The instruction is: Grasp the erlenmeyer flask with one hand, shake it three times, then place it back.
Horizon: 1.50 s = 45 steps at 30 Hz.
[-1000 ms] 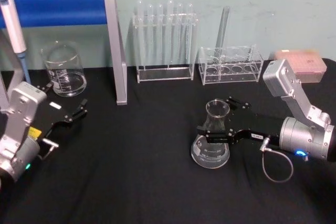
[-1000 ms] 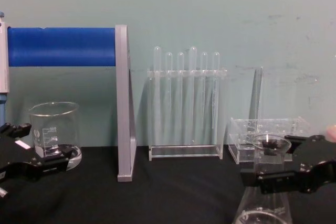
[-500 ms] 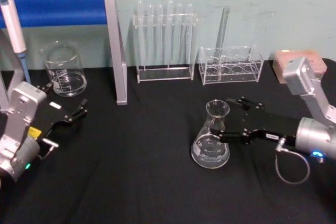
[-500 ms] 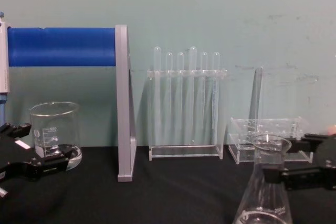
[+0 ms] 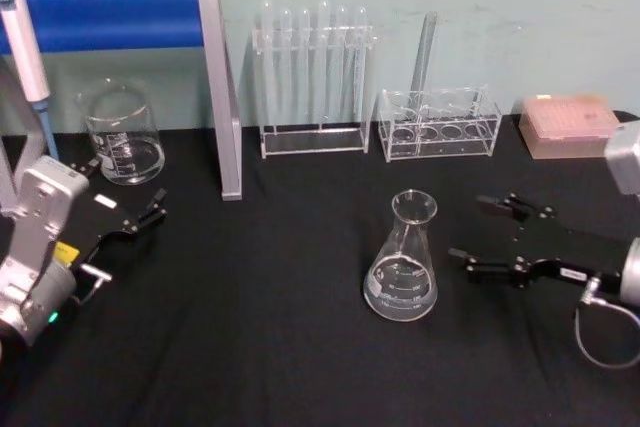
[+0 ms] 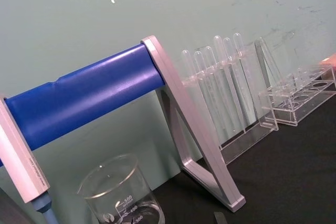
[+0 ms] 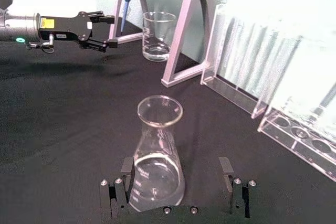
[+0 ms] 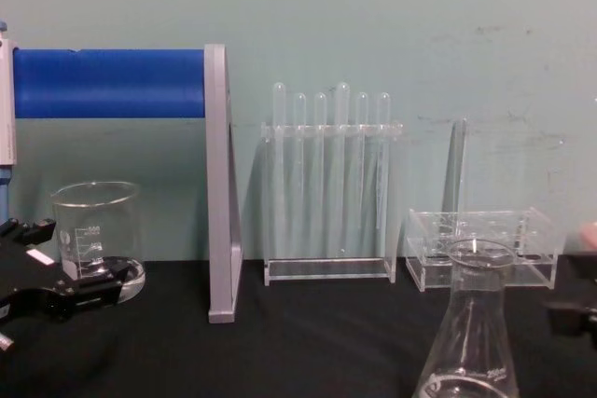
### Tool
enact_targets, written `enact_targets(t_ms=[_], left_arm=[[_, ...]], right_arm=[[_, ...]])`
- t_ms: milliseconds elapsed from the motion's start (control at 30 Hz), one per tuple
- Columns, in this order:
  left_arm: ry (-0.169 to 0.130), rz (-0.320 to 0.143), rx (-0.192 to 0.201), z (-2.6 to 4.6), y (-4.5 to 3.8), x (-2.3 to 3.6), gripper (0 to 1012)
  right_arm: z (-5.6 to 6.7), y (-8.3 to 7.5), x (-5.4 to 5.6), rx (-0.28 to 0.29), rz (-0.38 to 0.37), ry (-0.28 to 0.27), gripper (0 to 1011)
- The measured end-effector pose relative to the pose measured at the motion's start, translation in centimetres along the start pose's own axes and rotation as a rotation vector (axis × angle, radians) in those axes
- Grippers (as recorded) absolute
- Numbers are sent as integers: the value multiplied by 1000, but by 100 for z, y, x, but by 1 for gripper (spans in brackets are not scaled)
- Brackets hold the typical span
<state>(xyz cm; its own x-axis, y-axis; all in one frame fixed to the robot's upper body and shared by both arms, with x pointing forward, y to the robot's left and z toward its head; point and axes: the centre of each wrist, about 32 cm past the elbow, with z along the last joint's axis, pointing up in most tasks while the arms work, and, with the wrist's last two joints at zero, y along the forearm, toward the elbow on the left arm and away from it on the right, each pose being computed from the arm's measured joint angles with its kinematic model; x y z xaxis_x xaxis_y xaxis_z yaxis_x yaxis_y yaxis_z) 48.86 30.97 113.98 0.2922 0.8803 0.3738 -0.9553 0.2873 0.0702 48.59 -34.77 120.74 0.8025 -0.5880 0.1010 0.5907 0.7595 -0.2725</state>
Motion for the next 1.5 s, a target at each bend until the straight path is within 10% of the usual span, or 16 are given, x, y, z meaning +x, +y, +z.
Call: enact_targets(t_ms=[567, 1000, 1500], left_arm=[[0, 0, 0, 0, 0, 0, 1001], [0, 0, 0, 0, 0, 0, 1001], [0, 0, 0, 0, 0, 0, 1001]], right_arm=[[-81, -256, 53, 21, -107, 26, 1003], [-142, 60, 9, 98, -489, 140, 1003], [-277, 237, 52, 21, -544, 185, 1003]])
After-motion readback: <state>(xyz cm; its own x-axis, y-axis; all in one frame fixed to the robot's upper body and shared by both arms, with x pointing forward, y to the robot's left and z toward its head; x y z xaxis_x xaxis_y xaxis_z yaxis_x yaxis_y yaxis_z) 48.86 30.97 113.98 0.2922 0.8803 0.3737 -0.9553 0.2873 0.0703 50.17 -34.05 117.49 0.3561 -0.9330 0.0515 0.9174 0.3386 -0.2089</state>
